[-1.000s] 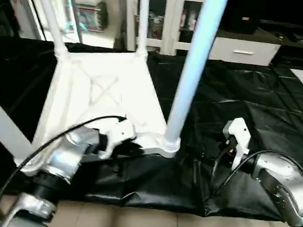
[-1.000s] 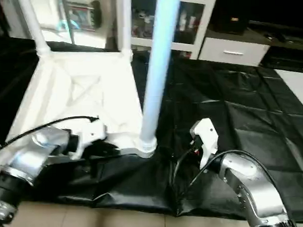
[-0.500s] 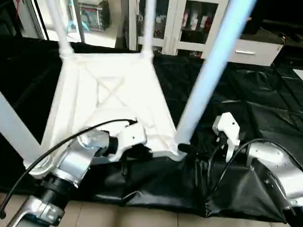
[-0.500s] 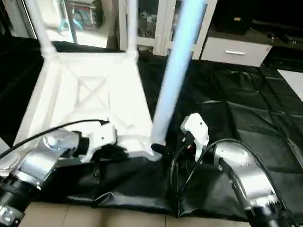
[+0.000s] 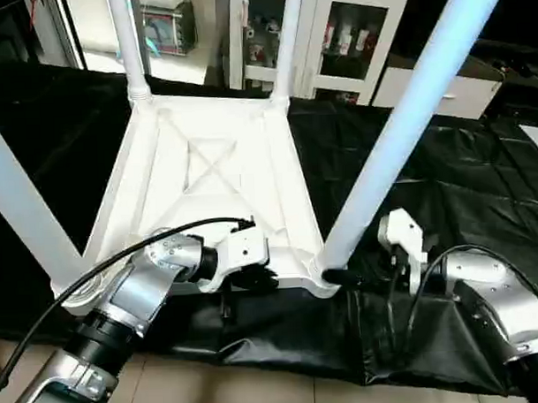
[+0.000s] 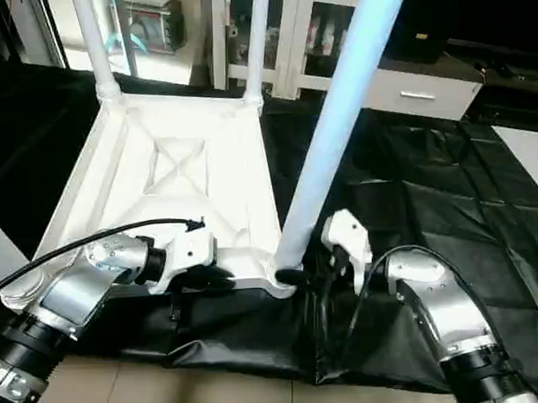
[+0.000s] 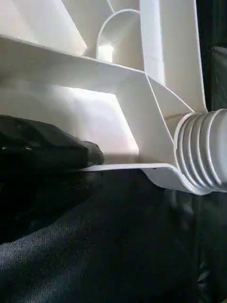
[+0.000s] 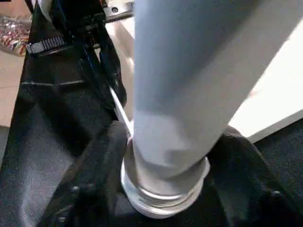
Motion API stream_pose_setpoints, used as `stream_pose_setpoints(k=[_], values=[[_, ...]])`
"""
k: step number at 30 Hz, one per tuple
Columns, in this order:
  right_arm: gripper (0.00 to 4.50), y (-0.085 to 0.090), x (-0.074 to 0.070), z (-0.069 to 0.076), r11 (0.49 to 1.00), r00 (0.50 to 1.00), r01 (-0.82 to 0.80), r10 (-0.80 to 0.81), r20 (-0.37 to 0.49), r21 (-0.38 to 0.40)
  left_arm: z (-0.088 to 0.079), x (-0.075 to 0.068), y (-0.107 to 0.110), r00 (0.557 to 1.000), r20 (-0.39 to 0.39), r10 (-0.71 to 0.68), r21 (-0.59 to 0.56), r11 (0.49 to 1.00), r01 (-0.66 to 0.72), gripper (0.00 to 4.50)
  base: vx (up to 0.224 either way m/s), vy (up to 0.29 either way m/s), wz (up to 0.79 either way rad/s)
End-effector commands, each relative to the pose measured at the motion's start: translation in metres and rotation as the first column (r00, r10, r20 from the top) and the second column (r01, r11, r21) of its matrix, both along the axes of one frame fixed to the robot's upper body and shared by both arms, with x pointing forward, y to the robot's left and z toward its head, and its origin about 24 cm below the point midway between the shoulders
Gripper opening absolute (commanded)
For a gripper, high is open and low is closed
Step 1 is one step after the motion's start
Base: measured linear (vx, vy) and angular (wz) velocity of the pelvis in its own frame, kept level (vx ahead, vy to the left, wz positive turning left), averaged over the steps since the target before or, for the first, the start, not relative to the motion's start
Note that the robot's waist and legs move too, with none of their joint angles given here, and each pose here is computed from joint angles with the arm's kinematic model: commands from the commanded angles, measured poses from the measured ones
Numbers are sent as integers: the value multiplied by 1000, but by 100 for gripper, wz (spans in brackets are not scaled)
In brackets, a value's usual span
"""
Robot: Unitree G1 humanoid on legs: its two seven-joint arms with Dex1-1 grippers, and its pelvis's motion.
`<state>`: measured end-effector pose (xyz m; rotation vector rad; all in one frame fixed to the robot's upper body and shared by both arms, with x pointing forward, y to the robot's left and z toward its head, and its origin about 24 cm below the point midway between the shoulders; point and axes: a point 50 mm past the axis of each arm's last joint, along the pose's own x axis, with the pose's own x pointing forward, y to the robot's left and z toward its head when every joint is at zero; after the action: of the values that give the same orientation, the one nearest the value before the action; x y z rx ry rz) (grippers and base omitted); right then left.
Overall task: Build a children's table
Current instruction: Rotate leg to tighten
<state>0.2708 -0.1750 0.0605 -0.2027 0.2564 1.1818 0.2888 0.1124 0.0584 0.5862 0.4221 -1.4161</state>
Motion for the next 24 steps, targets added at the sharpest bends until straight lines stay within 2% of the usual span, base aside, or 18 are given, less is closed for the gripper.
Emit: stream_pose_setpoints(k=[1, 2, 7, 16, 20, 22, 24], values=[[244, -2, 1, -1, 999, 1000, -20, 20, 8, -27, 2, -4, -15, 999, 8, -51, -56, 997, 51, 0, 0, 0, 0], [224, -2, 3, -2, 999, 1000, -17, 18, 13, -34, 2, -5, -15, 999, 8, -52, -56, 997, 52, 0, 0, 0, 0], [195, -1, 7, -6, 999, 1000, -22, 23, 7, -41, 1, -6, -15, 999, 3, -54, -49, 997, 55, 0, 0, 0, 0], [193, 0, 6, -12, 999, 999, -40, 39, -19, -37, 0, -6, -14, 999, -1, -46, -49, 998, 45, 0, 0, 0, 0], [193, -1, 10, -21, 997, 994, 80, -81, -70, -19, 1, -4, -15, 1000, -13, -8, -75, 997, 7, 0, 0, 0, 0], [193, -3, 12, -35, 972, 966, 230, -235, -107, -53, 1, 6, -22, 996, -2, 91, -104, 990, -91, 0, 0, 0, 0], [193, -1, 12, -40, 960, 952, 274, -280, -121, -60, 2, 10, -25, 991, -1, 135, -125, 983, -134, 0, 0, 0, 0]])
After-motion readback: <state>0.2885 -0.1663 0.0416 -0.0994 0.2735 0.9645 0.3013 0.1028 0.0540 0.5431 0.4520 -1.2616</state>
